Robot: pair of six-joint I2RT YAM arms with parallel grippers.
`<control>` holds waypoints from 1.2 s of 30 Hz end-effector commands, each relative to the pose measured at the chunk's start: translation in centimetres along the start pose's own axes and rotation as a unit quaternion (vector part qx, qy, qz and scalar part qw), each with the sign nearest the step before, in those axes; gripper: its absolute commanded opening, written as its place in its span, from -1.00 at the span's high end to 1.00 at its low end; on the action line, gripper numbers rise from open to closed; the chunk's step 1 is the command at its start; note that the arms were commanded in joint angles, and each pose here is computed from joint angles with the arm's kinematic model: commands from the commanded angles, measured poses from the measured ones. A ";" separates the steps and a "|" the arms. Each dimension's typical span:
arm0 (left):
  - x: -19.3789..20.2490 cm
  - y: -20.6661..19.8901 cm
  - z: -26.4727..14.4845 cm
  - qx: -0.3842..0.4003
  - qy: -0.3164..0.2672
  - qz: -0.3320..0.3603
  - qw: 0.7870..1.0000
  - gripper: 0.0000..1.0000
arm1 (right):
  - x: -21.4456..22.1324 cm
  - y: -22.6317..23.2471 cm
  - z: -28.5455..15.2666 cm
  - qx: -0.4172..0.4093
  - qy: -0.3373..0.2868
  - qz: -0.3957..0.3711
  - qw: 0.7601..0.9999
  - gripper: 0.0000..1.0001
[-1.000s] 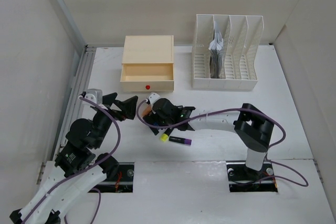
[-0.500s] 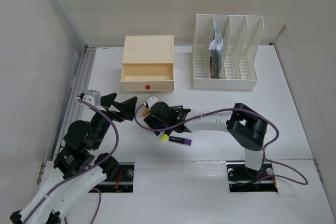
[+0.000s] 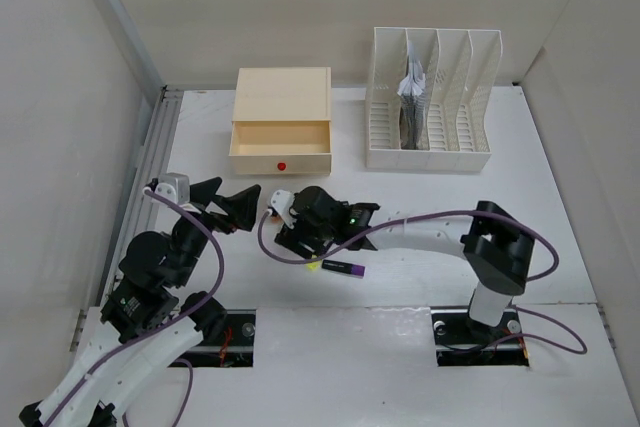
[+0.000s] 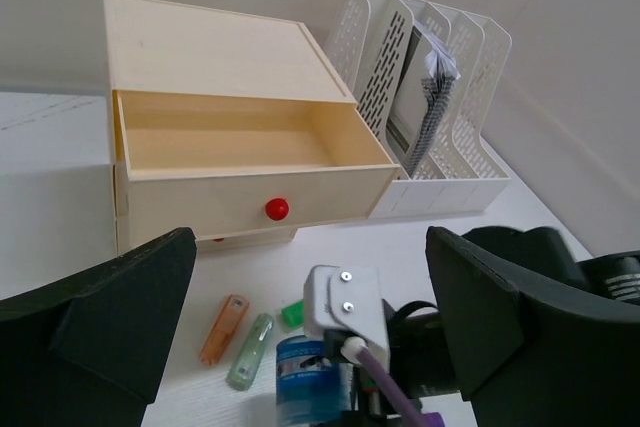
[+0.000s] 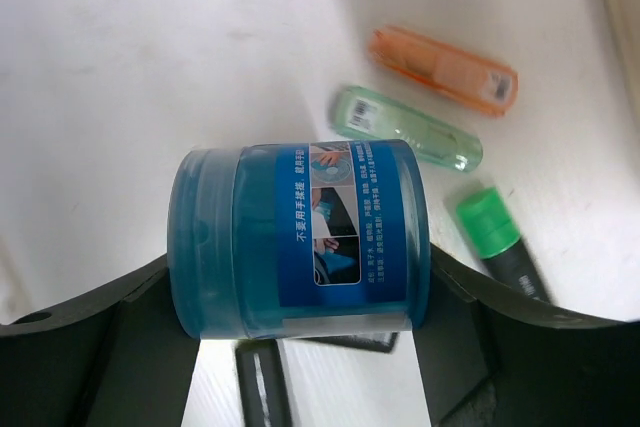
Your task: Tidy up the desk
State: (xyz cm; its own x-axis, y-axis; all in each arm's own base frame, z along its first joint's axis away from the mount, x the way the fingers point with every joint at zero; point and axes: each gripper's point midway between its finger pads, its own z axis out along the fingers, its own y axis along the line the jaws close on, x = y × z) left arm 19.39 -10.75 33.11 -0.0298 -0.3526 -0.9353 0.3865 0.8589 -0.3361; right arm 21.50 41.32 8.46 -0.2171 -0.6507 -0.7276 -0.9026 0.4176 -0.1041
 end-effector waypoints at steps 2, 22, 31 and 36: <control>-1.3 -0.7 -0.2 0.016 -0.026 -0.009 0.999 -0.98 | -5.8 4.2 -5.2 -0.153 -0.088 -0.181 0.968 1.00; -3.5 0.2 -1.7 0.004 -0.074 -0.024 0.997 -0.98 | -18.1 -6.4 -17.3 0.054 -0.156 -0.211 0.963 1.00; -4.3 0.4 -2.5 0.005 -0.094 -0.031 0.995 -0.98 | -23.5 -15.1 -19.1 0.198 -0.207 -0.051 0.957 1.00; -3.9 0.4 -2.3 0.004 -0.089 -0.030 0.996 -0.98 | -24.9 -17.4 -19.2 0.211 -0.234 0.086 0.945 1.00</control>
State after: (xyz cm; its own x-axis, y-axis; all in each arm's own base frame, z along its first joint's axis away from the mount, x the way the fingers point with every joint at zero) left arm 17.43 -8.38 35.64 0.0774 -0.4446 -0.8924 0.3950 0.8355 -0.3819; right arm 34.46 38.75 36.36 -0.0076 -0.4736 -0.8807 -0.7162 0.6172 -0.3257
